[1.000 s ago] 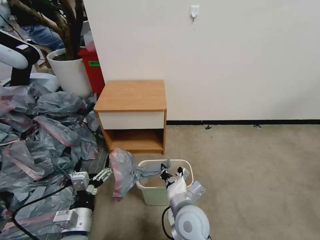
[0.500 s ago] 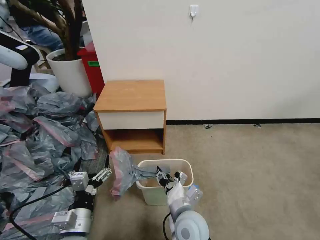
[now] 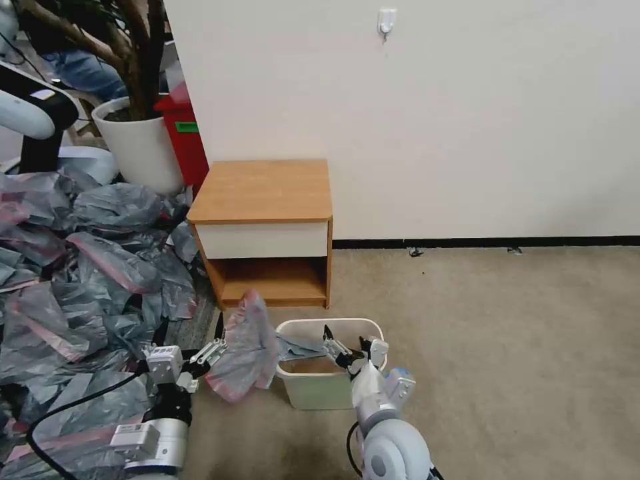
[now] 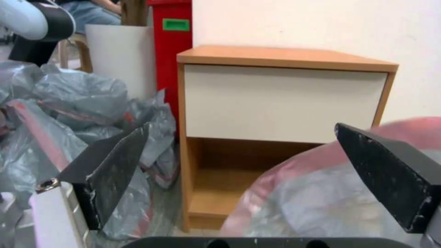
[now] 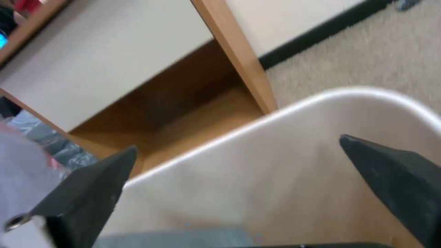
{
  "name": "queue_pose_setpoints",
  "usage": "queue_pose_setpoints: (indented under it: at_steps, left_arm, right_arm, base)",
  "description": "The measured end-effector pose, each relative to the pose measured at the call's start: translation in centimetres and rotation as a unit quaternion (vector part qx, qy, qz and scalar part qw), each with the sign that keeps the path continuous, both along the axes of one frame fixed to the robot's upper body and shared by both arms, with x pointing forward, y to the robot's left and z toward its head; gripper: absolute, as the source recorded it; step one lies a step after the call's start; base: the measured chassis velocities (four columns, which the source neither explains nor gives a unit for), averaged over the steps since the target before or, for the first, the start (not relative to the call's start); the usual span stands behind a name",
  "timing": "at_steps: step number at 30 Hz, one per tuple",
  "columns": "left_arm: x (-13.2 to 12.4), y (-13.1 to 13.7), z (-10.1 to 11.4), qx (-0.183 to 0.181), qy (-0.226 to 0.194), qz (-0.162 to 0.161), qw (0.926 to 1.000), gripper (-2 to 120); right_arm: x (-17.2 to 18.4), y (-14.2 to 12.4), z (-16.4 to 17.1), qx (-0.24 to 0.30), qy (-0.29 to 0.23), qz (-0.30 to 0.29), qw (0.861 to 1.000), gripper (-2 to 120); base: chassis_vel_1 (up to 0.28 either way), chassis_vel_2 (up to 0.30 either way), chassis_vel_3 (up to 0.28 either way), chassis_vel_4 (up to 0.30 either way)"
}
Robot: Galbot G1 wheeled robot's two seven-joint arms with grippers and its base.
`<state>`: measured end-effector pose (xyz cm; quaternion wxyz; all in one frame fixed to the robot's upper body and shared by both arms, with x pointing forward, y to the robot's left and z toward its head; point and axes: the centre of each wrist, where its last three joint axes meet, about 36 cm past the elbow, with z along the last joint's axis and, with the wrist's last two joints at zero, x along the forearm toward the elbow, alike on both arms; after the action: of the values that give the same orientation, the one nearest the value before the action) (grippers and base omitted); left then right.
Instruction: Pick up the garbage bag from the table and place it over the trash can.
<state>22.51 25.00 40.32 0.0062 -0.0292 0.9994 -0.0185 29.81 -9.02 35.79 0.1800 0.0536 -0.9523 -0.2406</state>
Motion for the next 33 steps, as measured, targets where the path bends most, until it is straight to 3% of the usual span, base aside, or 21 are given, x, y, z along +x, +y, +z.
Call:
queue_pose_setpoints:
  at_steps: [10,18,27,31,32,33]
  left_arm:
    - [-0.2,-0.4,-0.9,0.004,0.009,-0.004,0.9999,100]
    - [-0.3,-0.6,-1.5,0.007,0.017,-0.011,0.9998,100]
    - [-0.5,-0.3,-0.9,0.007,0.007,-0.022,0.9997,100]
    - [-0.5,-0.1,1.2,-0.053,-0.043,-0.080,0.9944,100]
    - [-0.5,-0.1,1.2,-0.053,-0.043,-0.080,0.9944,100]
    - [-0.4,-0.1,2.2,-0.077,-0.061,-0.108,0.9893,100]
  right_arm:
    - [0.4,-0.9,2.3,-0.002,-0.046,0.001,0.999,114]
    - [1.3,-2.5,3.4,-0.010,-0.070,-0.016,0.997,103]
    - [1.5,-3.1,4.6,-0.008,-0.088,-0.024,0.996,100]
    - [1.3,-3.5,5.2,-0.007,-0.094,-0.025,0.995,100]
    - [1.3,-3.5,5.2,-0.007,-0.094,-0.025,0.995,100]
    - [1.3,-3.6,5.4,-0.007,-0.096,-0.026,0.995,100]
  base:
    - [0.000,0.000,0.000,0.000]
    - [0.000,0.000,0.000,0.000]
    - [0.000,0.000,0.000,0.000]
    - [0.000,0.000,0.000,0.000]
    - [0.000,0.000,0.000,0.000]
    - [0.000,0.000,0.000,0.000]
